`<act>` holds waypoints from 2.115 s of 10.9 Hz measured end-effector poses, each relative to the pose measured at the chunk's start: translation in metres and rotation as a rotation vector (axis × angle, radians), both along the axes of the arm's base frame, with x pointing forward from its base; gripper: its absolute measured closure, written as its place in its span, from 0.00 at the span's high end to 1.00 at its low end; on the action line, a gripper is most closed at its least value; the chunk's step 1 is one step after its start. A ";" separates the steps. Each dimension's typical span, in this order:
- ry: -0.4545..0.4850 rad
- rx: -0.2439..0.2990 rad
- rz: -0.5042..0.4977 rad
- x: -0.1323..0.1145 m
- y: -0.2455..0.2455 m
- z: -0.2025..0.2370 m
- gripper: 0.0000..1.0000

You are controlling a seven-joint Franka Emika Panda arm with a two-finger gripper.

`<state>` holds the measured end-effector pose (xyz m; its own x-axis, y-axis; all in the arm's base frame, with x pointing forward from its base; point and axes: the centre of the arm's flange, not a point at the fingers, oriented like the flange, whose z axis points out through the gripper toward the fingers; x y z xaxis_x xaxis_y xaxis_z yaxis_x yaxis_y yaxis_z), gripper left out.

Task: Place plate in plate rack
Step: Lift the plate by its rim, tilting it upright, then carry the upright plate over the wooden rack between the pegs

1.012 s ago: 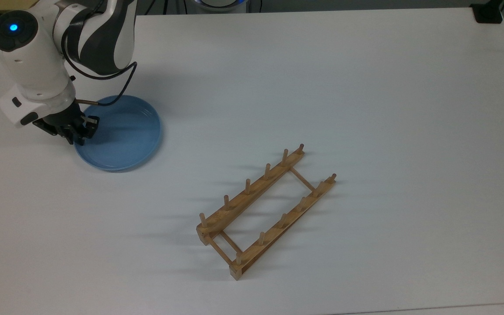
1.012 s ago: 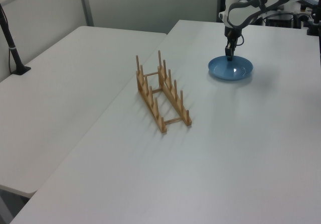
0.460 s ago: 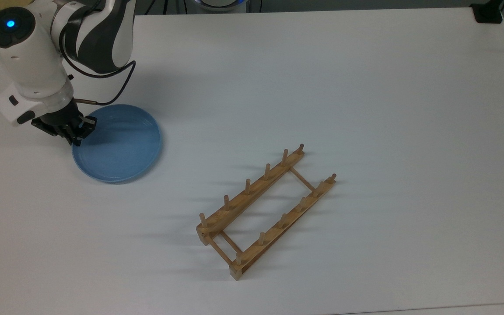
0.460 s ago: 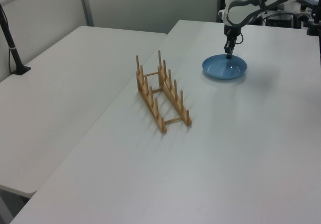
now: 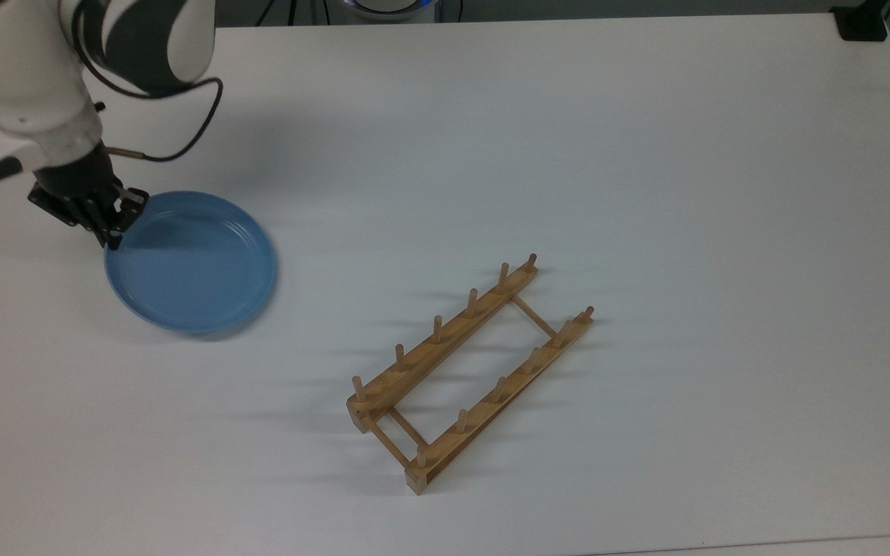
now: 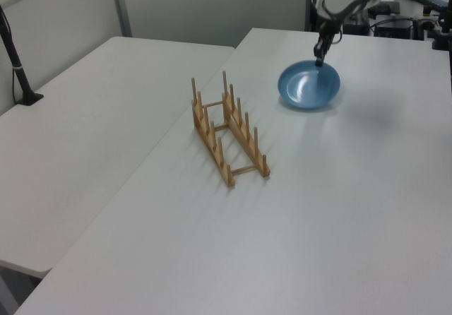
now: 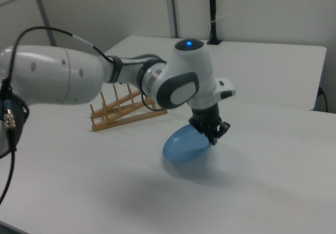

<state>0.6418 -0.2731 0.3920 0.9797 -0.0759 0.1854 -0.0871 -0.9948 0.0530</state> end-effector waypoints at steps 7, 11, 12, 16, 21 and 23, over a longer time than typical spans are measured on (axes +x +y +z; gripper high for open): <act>-0.431 0.005 -0.036 0.039 0.068 0.127 0.05; -0.726 0.002 -0.073 0.056 0.150 0.188 0.05; -0.772 0.005 -0.064 0.058 0.171 0.196 0.05; -0.803 -0.044 0.018 0.058 0.222 0.213 0.05; -0.785 -0.135 0.086 0.060 0.266 0.211 0.05; -0.765 -0.235 0.093 0.062 0.283 0.197 0.05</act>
<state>0.7041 0.0098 0.5895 0.5749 0.1241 0.8087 -0.1010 -0.9701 0.2207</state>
